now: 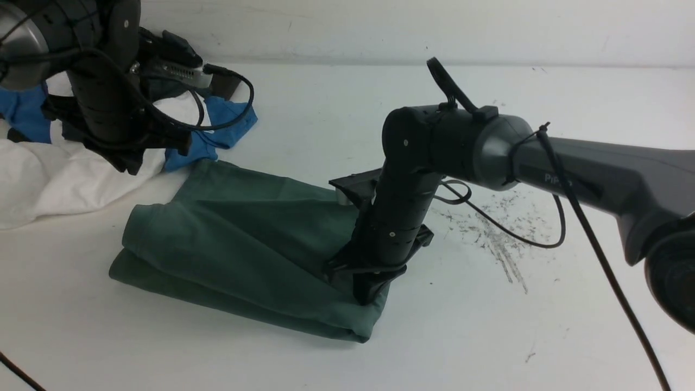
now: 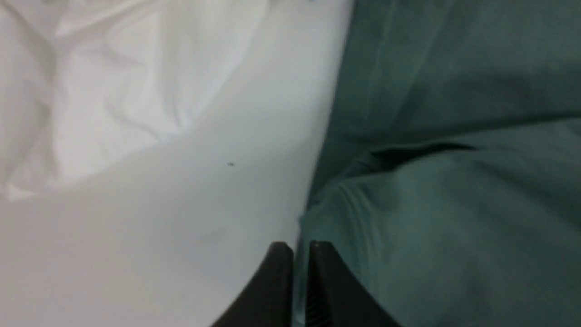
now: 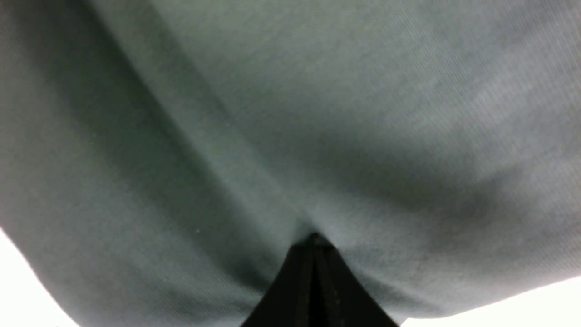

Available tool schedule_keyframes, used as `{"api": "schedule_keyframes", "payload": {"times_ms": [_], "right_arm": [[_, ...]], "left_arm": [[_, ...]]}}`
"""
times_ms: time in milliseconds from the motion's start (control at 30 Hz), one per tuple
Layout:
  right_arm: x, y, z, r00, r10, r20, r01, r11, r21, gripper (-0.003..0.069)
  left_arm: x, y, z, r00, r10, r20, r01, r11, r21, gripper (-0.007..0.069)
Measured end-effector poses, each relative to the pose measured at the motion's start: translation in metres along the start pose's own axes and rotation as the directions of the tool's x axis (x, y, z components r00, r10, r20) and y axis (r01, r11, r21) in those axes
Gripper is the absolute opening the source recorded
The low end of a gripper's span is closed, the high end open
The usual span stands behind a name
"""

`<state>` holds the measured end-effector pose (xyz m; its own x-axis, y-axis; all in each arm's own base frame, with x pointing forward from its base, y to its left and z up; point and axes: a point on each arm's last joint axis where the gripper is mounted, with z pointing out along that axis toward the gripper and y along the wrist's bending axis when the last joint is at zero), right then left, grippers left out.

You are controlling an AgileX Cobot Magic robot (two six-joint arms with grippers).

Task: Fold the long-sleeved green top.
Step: Use the right arm to drag the right edge of the fabric to the left and folds it over the left edge

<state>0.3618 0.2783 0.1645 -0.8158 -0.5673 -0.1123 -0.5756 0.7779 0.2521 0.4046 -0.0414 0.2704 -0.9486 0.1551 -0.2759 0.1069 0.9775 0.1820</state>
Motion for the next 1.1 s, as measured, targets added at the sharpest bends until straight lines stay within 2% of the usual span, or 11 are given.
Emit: {"api": "schedule_keyframes", "payload": {"times_ms": [133, 167, 267, 400, 600, 833, 933, 967, 1100], "right_arm": [[0.0, 0.001, -0.002, 1.0, 0.022, 0.003, -0.022, 1.0, -0.004, -0.0015], [0.0, 0.001, -0.002, 1.0, 0.021, 0.004, -0.021, 1.0, -0.004, -0.0015], [0.001, 0.002, -0.006, 1.0, 0.017, 0.007, -0.017, 1.0, 0.002, -0.0015], [0.002, 0.006, -0.017, 1.0, 0.009, 0.019, -0.009, 1.0, 0.003, -0.0015], [0.004, 0.009, -0.03, 0.999, -0.001, 0.043, 0.001, 1.0, 0.008, -0.0015], [0.006, 0.015, -0.051, 0.996, 0.002, 0.088, -0.002, 1.0, -0.004, -0.0015], [0.006, 0.023, -0.051, 0.996, -0.005, 0.09, 0.009, 0.999, -0.034, -0.0015], [0.006, 0.024, -0.051, 0.996, -0.009, 0.089, 0.012, 0.999, -0.034, -0.0015], [0.007, 0.041, -0.046, 0.994, -0.059, 0.091, 0.061, 0.998, -0.021, -0.0015]], "left_arm": [[0.018, -0.017, 0.026, 0.998, 0.041, -0.055, -0.034, 0.991, 0.129, -0.0004], [0.02, -0.019, 0.034, 0.998, 0.041, -0.052, -0.034, 0.99, 0.137, -0.0004], [0.025, -0.021, 0.054, 0.998, 0.02, -0.061, -0.012, 0.99, 0.139, -0.0004], [0.031, -0.009, 0.087, 0.988, -0.065, -0.139, 0.082, 0.989, 0.122, -0.0004], [0.039, -0.002, 0.099, 0.972, -0.081, -0.222, 0.109, 0.987, 0.117, -0.0004], [0.035, 0.006, 0.049, 0.988, -0.117, -0.103, 0.131, 0.982, 0.135, -0.0004], [0.039, 0.015, -0.004, 0.99, -0.139, -0.003, 0.138, 0.98, 0.143, -0.0004], [0.039, 0.015, -0.004, 0.99, -0.139, -0.003, 0.138, 0.98, 0.143, -0.0004], [0.056, 0.023, -0.063, 0.989, -0.13, 0.076, 0.117, 0.982, 0.147, -0.0004]]}}
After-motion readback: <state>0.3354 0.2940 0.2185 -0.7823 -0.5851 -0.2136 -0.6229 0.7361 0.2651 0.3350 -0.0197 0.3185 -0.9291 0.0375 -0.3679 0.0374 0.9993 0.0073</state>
